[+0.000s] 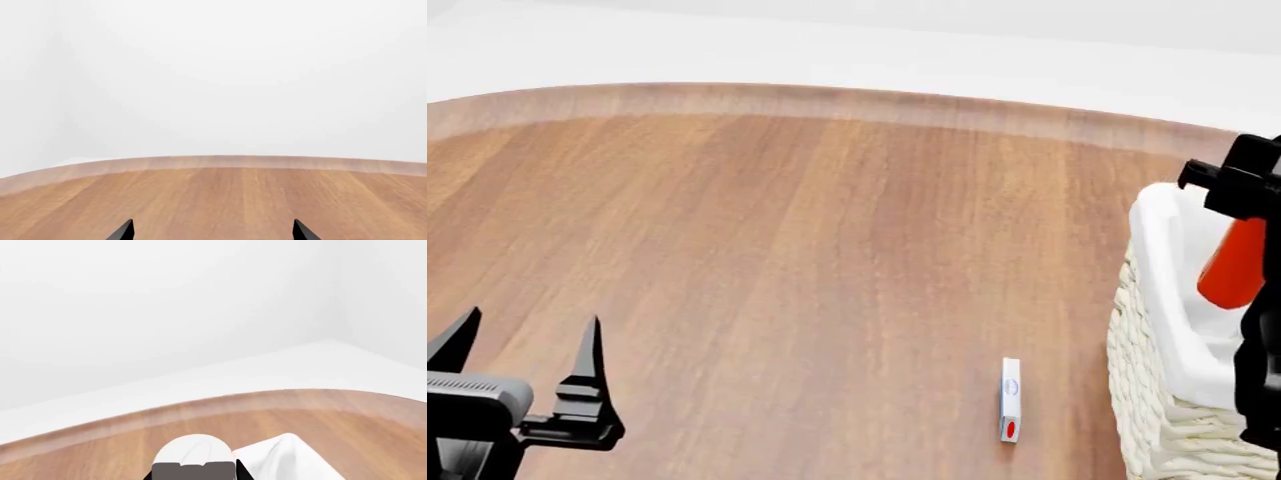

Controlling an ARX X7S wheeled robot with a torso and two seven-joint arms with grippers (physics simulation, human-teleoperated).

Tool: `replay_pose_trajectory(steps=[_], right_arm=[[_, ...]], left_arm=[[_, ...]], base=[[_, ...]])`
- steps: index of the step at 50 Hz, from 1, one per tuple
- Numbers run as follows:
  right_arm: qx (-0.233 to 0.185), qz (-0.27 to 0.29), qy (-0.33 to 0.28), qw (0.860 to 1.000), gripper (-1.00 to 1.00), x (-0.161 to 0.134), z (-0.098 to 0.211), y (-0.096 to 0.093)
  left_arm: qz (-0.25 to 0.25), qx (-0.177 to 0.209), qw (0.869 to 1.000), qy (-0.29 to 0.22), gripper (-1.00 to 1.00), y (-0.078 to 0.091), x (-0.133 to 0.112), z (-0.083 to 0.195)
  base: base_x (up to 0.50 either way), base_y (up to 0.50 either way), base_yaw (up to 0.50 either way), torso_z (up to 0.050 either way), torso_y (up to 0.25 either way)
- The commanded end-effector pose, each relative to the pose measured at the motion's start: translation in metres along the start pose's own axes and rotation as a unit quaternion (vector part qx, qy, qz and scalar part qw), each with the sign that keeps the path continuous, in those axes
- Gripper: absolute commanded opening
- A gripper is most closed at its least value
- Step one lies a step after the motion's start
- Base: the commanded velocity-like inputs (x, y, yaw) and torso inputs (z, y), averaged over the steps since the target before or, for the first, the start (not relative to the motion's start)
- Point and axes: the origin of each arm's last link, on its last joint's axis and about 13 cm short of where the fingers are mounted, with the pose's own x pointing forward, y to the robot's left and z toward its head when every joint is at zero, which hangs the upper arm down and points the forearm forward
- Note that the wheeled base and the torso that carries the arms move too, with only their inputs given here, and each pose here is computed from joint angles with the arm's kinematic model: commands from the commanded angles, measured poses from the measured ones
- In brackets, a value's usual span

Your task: Pick up the ketchup, and put it in the basket.

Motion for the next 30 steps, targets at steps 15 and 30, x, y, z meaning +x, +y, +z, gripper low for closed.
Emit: replay_pose_trajectory(steps=[15, 30], right_arm=[[0.009, -0.022, 0.015, 1.000, -1.00, -0.004, -0.027, -0.014], [0.012, -0.024, 0.018, 0.999, -1.00, -0.005, -0.030, -0.014]], left_arm=[[0.004, -0.001, 1.000, 0.003, 1.00, 0.001, -0.004, -0.002], [0.005, -0.002, 1.000, 0.005, 1.00, 0.002, -0.006, -0.003]], base=[[0.00, 0.00, 0.00, 0.000, 0.000], [0.00, 0.00, 0.00, 0.000, 0.001]])
